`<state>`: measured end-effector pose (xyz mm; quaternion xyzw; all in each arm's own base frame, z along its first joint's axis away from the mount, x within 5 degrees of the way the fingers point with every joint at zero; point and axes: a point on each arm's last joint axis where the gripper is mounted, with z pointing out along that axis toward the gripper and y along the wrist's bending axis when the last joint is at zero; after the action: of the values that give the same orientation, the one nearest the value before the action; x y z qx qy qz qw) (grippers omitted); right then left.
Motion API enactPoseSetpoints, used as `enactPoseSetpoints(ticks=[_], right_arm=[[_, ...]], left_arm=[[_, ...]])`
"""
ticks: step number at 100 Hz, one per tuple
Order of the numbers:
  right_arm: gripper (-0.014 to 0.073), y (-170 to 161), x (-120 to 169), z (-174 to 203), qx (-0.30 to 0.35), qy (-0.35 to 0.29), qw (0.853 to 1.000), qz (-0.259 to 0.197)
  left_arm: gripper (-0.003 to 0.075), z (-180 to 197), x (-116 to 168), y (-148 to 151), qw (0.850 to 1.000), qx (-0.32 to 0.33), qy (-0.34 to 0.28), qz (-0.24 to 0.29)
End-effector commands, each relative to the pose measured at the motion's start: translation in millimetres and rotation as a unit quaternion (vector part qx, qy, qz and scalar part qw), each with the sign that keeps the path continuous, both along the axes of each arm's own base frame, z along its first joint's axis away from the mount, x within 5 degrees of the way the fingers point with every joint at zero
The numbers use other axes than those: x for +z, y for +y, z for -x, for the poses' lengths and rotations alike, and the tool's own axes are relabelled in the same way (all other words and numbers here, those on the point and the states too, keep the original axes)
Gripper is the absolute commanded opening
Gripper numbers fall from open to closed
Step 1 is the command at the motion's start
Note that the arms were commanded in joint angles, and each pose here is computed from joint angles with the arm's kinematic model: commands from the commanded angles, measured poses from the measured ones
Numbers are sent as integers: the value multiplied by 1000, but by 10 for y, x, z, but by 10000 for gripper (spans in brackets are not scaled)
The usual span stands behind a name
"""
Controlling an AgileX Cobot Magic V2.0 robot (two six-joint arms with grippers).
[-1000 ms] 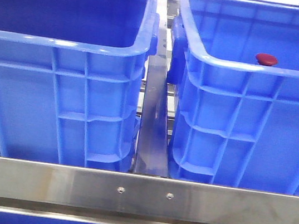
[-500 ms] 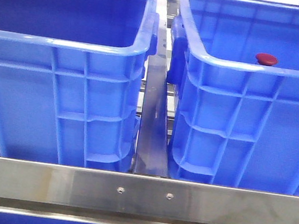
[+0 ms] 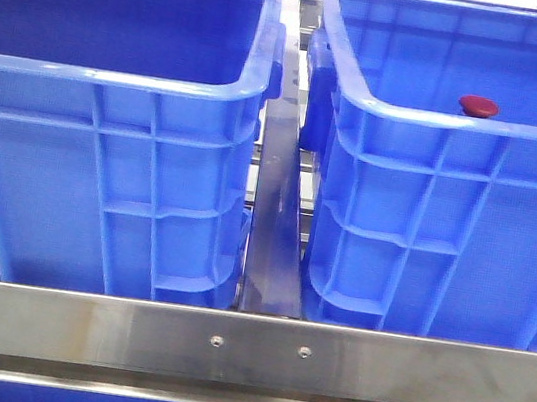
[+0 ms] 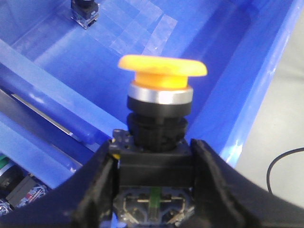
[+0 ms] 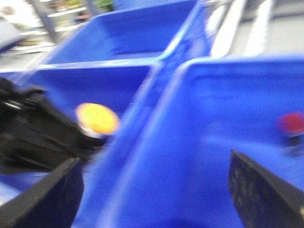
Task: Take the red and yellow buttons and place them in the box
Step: 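Pass the yellow button from the left gripper to the right gripper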
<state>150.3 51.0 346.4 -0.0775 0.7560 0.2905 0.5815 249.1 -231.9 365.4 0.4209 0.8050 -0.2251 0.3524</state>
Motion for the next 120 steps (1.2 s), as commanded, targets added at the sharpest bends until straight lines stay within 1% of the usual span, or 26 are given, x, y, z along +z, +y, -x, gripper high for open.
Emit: enactPoseSetpoints(ticks=[1,6,12,23,31,43,60,84,89,94,106,111,115,120], right_arm=[[641,97,183,-119,51,45,995,-69],[641,146,224,-204,78,77,990,-92],[641,201,221,-316,111,114,981,-106],[641,282,248,-496,164,149,965,-141],[641,317,235,-646,183,170,953,-173],[641,345,206,-841,192,188,942,-200],[641,479,202,-989,216,200,935,-198],[641,647,143,-1114,221,213,932,-192],[622,650,134,-1122,221,213,933,-191],[577,650,134,-1123,222,207,934,-186],[385,650,134,-1123,222,207,935,-185],[330,650,134,-1122,223,207,935,-185],[313,650,134,-1122,223,207,935,-185],[312,650,134,-1122,223,207,935,-185]], left_arm=[[-20,61,233,3,999,5,-28,45],[-20,62,232,3,999,5,-27,44],[-20,63,231,3,999,4,-26,44],[-20,65,229,4,999,4,-26,43],[-20,65,229,4,999,4,-26,43],[-20,65,229,4,999,4,-26,43],[-20,65,229,4,999,4,-26,43],[-20,65,229,4,999,4,-26,43],[-20,65,229,4,999,4,-26,43],[-20,65,229,4,999,4,-26,43],[-20,65,229,4,999,4,-26,43],[-19,65,229,4,999,4,-26,43],[-19,65,229,4,999,4,-26,43],[-17,65,229,4,999,4,-26,43]])
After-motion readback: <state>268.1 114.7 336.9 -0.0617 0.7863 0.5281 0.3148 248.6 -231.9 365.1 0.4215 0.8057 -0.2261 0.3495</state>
